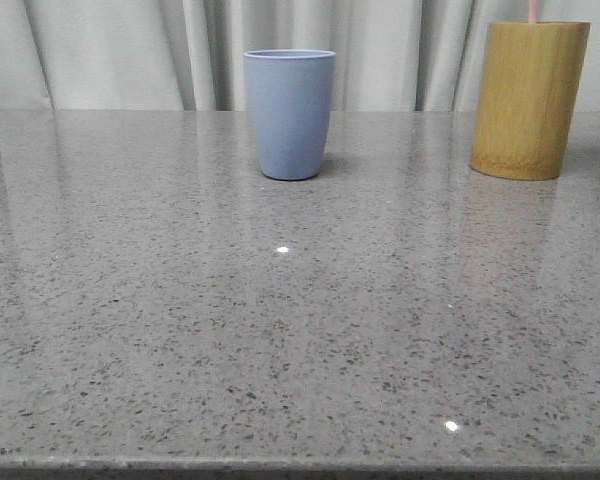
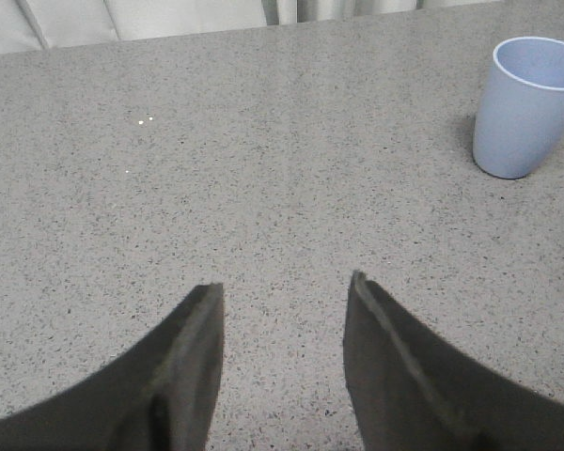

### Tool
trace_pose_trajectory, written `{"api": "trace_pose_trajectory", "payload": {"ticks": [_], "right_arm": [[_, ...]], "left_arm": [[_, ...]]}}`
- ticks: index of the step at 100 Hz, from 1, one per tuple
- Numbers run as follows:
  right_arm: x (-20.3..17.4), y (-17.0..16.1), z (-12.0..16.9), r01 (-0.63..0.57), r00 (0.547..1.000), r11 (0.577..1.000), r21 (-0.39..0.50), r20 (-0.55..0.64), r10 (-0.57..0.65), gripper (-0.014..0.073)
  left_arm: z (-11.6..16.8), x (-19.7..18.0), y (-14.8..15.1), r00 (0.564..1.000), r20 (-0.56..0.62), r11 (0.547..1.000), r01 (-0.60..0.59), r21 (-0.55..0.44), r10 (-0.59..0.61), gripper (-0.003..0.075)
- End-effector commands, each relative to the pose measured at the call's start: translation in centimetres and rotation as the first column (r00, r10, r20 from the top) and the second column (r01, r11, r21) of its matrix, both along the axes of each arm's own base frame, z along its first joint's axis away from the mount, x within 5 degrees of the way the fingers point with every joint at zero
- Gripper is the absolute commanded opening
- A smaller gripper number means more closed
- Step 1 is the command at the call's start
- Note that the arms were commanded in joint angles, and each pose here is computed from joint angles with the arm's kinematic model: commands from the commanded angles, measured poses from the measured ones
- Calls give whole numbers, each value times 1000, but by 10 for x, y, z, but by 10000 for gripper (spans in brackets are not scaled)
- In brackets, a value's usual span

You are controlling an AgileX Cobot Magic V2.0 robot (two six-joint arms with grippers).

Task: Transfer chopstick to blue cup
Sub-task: 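Grasp the pink chopstick in the bamboo cup with the right gripper, then lift the pink chopstick out and carry it over the blue cup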

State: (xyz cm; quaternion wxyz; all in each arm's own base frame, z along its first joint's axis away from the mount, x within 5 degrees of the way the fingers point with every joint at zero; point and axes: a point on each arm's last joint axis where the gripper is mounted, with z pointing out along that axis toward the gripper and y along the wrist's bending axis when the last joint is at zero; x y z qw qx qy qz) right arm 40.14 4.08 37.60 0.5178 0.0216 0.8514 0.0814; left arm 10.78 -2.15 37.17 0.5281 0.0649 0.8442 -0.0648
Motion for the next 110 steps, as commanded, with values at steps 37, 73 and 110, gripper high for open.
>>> {"api": "trace_pose_trajectory", "payload": {"ticks": [37,73,110], "right_arm": [[6,-1,26,10,983,1000,14,183,-13,223],[7,-2,28,12,979,1000,11,204,-14,-30],[-12,-4,57,14,953,1000,-3,302,-13,-30]], "left_arm": [[14,2,1,995,101,1000,-10,-21,12,295],[14,2,1,995,99,1000,-10,-20,12,295],[14,2,1,995,99,1000,-12,-15,13,295]]}}
